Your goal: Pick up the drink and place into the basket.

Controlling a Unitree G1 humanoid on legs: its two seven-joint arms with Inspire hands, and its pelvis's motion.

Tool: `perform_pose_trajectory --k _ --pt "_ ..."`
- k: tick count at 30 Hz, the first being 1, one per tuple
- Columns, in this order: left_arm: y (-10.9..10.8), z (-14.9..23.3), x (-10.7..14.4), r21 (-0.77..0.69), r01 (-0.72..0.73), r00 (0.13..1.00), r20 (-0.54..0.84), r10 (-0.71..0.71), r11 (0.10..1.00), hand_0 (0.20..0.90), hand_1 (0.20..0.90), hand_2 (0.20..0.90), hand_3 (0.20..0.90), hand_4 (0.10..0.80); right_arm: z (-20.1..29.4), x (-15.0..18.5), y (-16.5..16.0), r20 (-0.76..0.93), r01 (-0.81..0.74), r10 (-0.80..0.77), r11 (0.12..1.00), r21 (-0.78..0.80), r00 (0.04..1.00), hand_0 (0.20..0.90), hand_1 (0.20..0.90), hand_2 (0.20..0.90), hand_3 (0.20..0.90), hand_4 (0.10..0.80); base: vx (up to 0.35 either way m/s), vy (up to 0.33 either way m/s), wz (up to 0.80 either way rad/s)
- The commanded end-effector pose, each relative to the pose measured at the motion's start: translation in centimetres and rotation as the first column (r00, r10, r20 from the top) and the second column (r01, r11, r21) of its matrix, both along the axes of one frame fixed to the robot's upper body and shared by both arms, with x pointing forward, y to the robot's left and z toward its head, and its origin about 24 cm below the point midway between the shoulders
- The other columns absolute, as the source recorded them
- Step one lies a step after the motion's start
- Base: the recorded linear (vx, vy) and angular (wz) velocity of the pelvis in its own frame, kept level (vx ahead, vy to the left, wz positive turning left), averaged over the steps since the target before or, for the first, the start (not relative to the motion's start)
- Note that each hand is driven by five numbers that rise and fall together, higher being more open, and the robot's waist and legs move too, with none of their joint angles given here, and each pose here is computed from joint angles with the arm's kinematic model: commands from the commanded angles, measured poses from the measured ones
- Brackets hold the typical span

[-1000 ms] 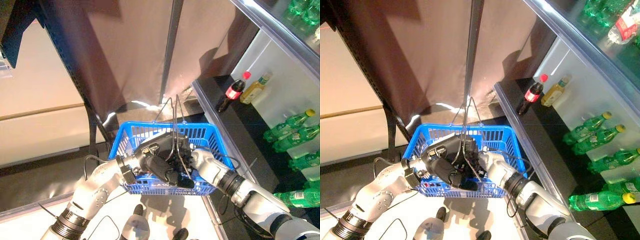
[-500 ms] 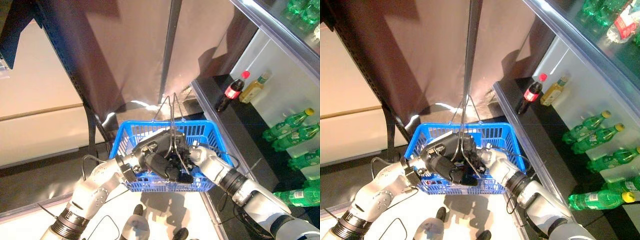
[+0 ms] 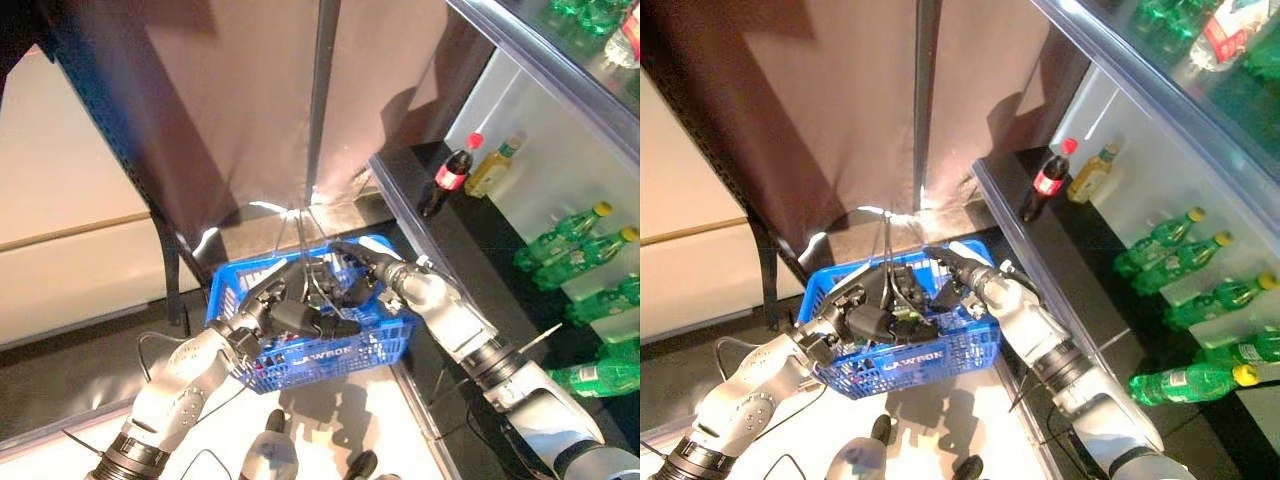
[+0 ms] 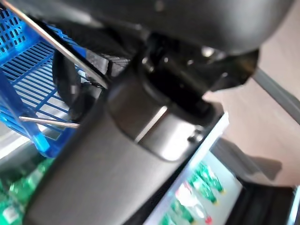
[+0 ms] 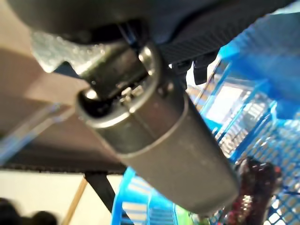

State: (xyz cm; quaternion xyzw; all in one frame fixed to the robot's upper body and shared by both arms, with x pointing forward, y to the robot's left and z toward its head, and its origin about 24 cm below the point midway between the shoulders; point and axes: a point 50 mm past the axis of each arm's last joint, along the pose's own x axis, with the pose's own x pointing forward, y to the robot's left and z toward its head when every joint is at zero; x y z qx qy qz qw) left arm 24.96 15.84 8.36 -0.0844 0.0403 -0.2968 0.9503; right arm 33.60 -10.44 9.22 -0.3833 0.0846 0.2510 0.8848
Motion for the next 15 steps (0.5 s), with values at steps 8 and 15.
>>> perform_pose_trajectory --k 8,15 --pt "-0.7 10.0 0.3 -0.306 -0.027 0.825 0.530 0.194 0.952 0.300 0.300 0.300 0.200 0.100 2.9 -0.7 -2.1 0.186 0.076 -0.108 0.983 0.170 0.977 0.900 0.900 0.900 0.900 0.800 -0.021 -0.001 -0.09" --pt "0.7 8.0 0.8 -0.279 -0.186 0.833 0.463 0.302 0.942 0.300 0.300 0.300 0.200 0.100 3.5 -2.2 -3.4 0.281 0.085 -0.188 0.937 0.340 0.941 0.900 0.900 0.900 0.900 0.800 -0.022 0.018 -0.09"
